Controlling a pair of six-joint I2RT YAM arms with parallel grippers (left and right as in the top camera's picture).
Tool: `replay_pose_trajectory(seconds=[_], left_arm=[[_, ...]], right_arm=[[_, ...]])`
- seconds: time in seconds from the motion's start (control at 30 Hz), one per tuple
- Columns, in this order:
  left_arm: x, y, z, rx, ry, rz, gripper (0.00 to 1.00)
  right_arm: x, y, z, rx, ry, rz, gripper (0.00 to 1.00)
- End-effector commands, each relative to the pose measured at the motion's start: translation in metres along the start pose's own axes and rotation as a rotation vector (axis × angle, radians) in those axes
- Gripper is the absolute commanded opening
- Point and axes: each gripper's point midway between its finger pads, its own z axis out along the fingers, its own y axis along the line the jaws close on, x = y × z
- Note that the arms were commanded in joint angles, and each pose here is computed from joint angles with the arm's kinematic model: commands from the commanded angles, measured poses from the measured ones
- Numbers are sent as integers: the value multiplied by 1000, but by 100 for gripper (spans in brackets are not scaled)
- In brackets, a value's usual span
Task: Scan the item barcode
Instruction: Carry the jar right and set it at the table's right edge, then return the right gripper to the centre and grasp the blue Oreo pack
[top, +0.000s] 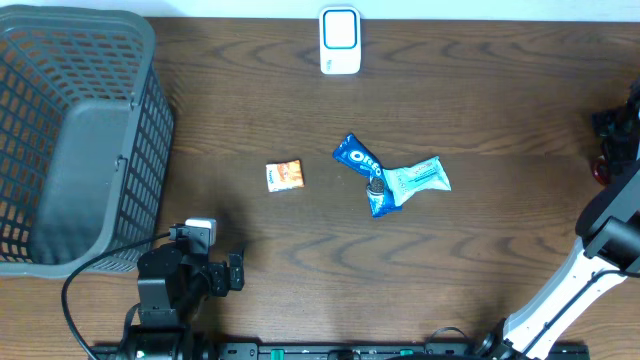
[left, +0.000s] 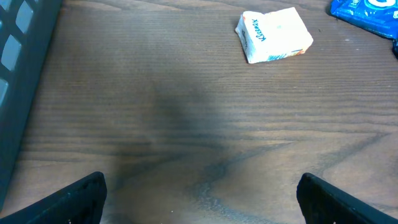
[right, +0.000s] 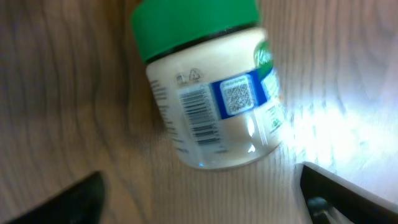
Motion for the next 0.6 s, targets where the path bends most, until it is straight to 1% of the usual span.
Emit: replay_pose_trajectory(seconds=[0.0,0.07,0.17,0.23,0.3,0.33,0.4,0.47,0.57], left_arm=[[1,-2,0,13,2,-1,98],[1,-2,0,13,2,-1,98],[1,-2,0,13,2,-1,98],[1,-2,0,13,2,-1,98],[1,-2,0,13,2,-1,98],[1,-2,0,13,2,-1,98],[1,-2,0,13,2,-1,98],[1,-2,0,13,2,-1,98],[1,-2,0,13,2,-1,98]], right_arm=[[-3,6,-9,-29,-9,-45,99],[-4,9,-21,-53,-19,-94,99],[1,19,-51,-130,-24,-158,99],[15,29,-75,-206,0,-213,99],[37,38,-101,-277,34,-281,99],[60,46,-122,-322,58,-346,99],[99,53,-144,-358,91,-459,99],[134,55,-157,-358,113,-553,99],[198,60,-171,-357,134,-775,99]])
